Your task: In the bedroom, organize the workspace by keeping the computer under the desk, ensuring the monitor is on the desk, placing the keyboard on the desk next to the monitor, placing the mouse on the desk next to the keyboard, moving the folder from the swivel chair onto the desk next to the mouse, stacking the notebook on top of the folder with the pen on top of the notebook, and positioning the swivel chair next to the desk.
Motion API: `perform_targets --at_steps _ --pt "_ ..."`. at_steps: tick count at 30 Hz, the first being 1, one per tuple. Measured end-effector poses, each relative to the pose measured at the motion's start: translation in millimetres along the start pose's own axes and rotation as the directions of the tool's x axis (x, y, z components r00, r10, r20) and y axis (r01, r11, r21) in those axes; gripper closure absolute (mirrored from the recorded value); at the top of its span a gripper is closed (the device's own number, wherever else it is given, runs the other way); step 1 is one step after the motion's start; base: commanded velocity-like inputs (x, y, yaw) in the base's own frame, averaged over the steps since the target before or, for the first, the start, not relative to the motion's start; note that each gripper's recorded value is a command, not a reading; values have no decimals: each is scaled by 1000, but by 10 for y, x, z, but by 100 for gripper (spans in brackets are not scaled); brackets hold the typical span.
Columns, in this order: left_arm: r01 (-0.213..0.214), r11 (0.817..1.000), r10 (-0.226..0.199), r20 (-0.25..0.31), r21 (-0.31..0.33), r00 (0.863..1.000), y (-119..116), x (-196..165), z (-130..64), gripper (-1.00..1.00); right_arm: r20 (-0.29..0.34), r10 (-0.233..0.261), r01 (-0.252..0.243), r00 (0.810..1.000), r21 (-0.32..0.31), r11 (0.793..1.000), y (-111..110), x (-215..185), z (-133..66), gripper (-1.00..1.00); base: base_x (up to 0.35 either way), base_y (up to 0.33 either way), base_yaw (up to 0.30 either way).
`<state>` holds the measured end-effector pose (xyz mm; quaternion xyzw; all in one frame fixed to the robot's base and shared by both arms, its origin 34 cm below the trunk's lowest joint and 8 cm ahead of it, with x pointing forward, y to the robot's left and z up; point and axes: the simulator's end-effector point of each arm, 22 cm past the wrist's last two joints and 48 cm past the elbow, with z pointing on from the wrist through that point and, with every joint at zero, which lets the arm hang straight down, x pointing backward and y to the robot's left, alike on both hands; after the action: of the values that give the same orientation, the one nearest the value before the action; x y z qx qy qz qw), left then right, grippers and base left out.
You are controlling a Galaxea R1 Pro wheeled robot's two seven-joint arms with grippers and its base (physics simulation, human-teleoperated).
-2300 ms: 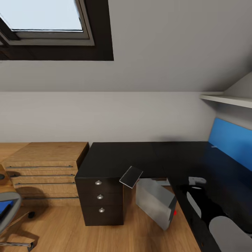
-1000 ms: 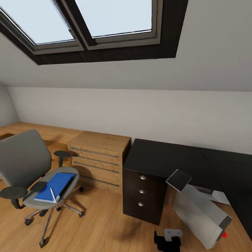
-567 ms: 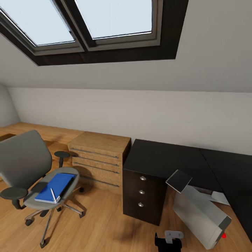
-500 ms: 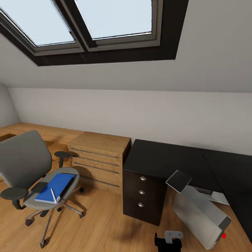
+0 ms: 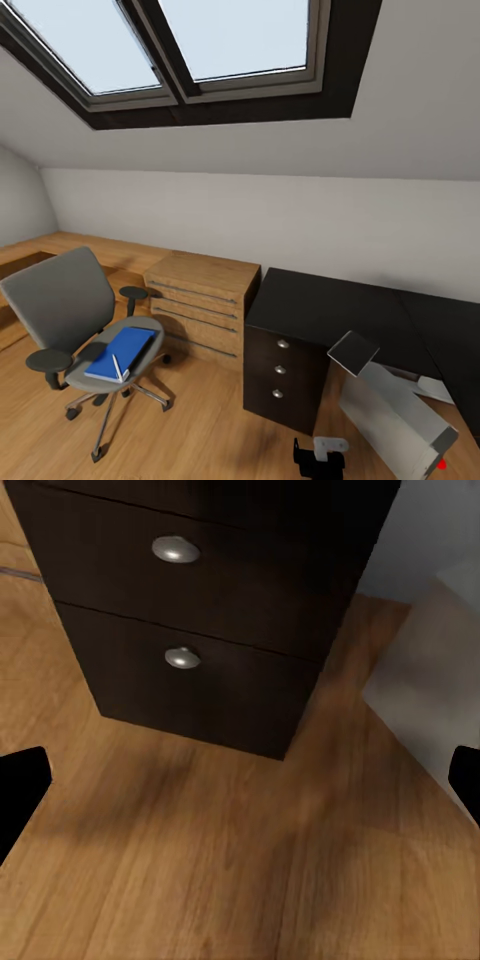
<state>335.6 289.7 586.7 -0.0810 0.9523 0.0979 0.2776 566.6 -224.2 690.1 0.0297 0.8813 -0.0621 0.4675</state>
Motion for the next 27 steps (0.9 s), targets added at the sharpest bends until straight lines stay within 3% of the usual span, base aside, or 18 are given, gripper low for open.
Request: perform_targets --at_steps 13,16,22,27 --pt "29 999 -29 3 -27 1000 115 -7 11 -100 -9 5 -5 1000 -28 1000 194 98 -93 -100 51 59 279" --pt "66 997 -66 -3 -48 998 185 10 15 -100 -8 -24 24 1000 -54 998 290 142 -135 -100 181 253 285" --pt "87 994 -88 -7 -58 996 214 22 16 -100 32 -125 128 992 -130 983 480 148 -195 -100 126 169 286" --pt "92 994 -92 -10 -61 996 221 30 17 -100 64 -142 151 988 -155 976 549 175 -262 -100 25 32 284"
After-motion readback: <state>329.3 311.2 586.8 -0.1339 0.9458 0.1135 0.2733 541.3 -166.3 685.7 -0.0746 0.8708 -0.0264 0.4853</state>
